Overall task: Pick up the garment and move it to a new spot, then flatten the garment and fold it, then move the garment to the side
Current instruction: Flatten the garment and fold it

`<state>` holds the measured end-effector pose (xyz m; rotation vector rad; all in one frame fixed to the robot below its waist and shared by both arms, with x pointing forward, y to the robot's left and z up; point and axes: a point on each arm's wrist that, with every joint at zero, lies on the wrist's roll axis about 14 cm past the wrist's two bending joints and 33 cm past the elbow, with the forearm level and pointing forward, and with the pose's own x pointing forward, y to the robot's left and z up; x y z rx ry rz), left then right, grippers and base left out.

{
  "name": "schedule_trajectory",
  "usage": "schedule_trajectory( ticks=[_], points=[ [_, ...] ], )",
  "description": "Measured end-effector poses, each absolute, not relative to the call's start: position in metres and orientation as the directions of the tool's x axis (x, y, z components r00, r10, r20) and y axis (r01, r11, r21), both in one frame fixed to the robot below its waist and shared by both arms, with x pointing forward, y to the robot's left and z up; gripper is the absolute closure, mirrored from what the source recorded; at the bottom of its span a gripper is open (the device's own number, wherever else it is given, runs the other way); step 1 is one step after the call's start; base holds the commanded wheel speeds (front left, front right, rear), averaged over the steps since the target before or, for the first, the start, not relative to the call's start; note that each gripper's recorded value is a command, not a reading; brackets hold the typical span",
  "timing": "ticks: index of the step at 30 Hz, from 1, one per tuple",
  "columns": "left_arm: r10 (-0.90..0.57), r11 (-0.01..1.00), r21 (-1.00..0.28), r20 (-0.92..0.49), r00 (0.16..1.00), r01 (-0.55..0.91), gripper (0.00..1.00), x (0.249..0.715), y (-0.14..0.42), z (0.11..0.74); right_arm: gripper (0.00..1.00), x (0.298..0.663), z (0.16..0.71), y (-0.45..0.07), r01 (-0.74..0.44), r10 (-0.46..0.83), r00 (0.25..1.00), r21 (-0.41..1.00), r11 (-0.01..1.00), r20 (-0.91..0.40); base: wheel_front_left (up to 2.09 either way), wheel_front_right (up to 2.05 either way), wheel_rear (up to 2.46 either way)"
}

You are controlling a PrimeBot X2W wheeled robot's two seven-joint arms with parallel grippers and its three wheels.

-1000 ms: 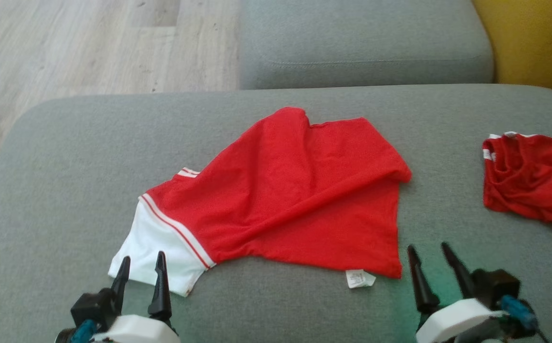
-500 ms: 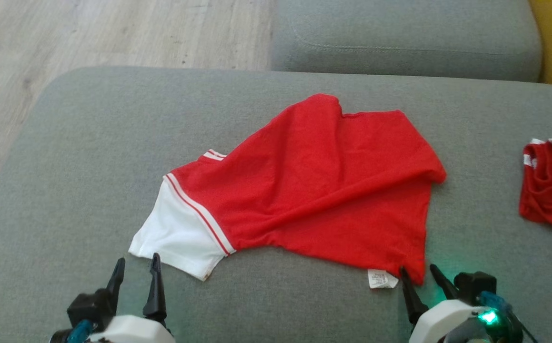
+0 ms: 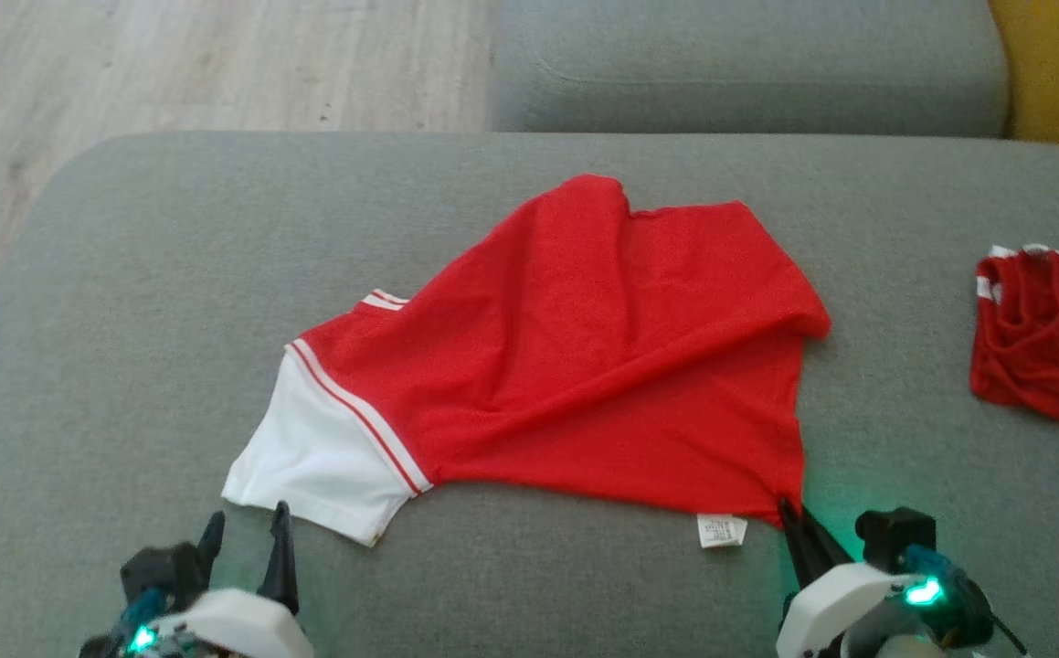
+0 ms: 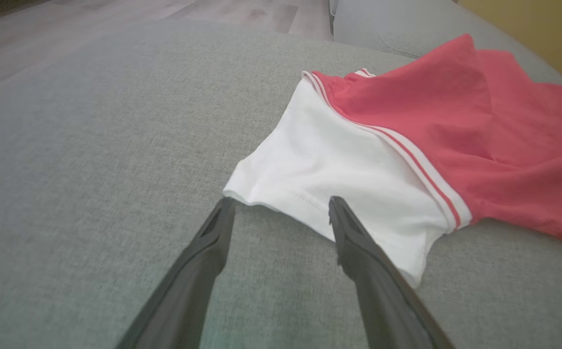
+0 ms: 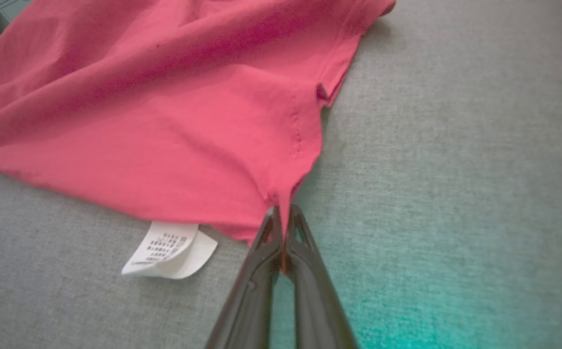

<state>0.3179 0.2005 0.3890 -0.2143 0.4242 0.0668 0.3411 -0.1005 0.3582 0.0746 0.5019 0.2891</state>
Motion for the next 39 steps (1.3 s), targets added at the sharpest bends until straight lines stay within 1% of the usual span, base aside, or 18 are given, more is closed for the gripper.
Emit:
schedule_trajectory(
  ticks=[4, 6, 9, 14, 20, 28, 30, 31, 32, 33, 39],
  points=[
    [0.000, 0.980, -0.179, -0.421, 0.907, -0.083, 0.00, 0.337, 0.196, 0.388, 1.00, 0.347, 0.365, -0.110, -0.230, 0.265, 0.859, 0.133, 0.964, -0.437, 0.00, 0.00, 0.00],
    [0.025, 0.984, -0.149, -0.417, 0.909, -0.095, 0.00, 0.347, 0.198, 0.388, 1.00, 0.351, 0.368, -0.112, -0.224, 0.257, 0.867, 0.127, 0.966, -0.427, 0.00, 0.00, 0.00],
    [0.033, 0.983, -0.150, -0.429, 0.903, -0.107, 0.00, 0.356, 0.193, 0.384, 1.00, 0.359, 0.373, -0.115, -0.216, 0.249, 0.879, 0.126, 0.968, -0.406, 0.00, 0.00, 0.00],
    [0.075, 0.981, -0.116, -0.507, 0.859, -0.154, 0.00, 0.354, 0.193, 0.363, 1.00, 0.365, 0.377, -0.118, -0.206, 0.240, 0.889, 0.127, 0.970, -0.390, 0.00, 0.00, 0.00],
    [0.111, 0.977, -0.094, -0.536, 0.837, -0.190, 0.00, 0.361, 0.201, 0.358, 1.00, 0.367, 0.380, -0.117, -0.204, 0.244, 0.893, 0.142, 0.969, -0.379, 0.00, 0.00, 0.00],
    [0.099, 0.977, -0.095, -0.592, 0.800, -0.191, 0.00, 0.368, 0.201, 0.352, 1.00, 0.371, 0.387, -0.121, -0.194, 0.232, 0.907, 0.142, 0.971, -0.352, 0.00, 0.00, 0.00],
    [0.097, 0.979, -0.086, -0.601, 0.793, -0.184, 0.23, 0.368, 0.203, 0.351, 1.00, 0.372, 0.388, -0.122, -0.191, 0.230, 0.908, 0.141, 0.971, -0.349, 0.00, 0.00, 0.00],
    [0.095, 0.980, -0.084, -0.605, 0.791, -0.182, 0.44, 0.368, 0.204, 0.351, 1.00, 0.372, 0.389, -0.122, -0.190, 0.229, 0.909, 0.141, 0.972, -0.348, 0.00, 0.00, 0.00],
    [0.090, 0.981, -0.083, -0.606, 0.790, -0.176, 0.60, 0.368, 0.203, 0.352, 1.00, 0.372, 0.389, -0.122, -0.190, 0.228, 0.910, 0.142, 0.972, -0.347, 0.00, 0.00, 0.00],
    [0.082, 0.982, -0.085, -0.609, 0.789, -0.168, 1.00, 0.368, 0.202, 0.352, 1.00, 0.372, 0.390, -0.122, -0.187, 0.227, 0.911, 0.146, 0.971, -0.344, 0.00, 0.00, 0.00],
    [0.063, 0.983, -0.097, -0.615, 0.786, -0.155, 1.00, 0.368, 0.200, 0.355, 1.00, 0.373, 0.394, -0.123, -0.184, 0.224, 0.917, 0.148, 0.972, -0.331, 0.00, 0.00, 0.00]
  ],
)
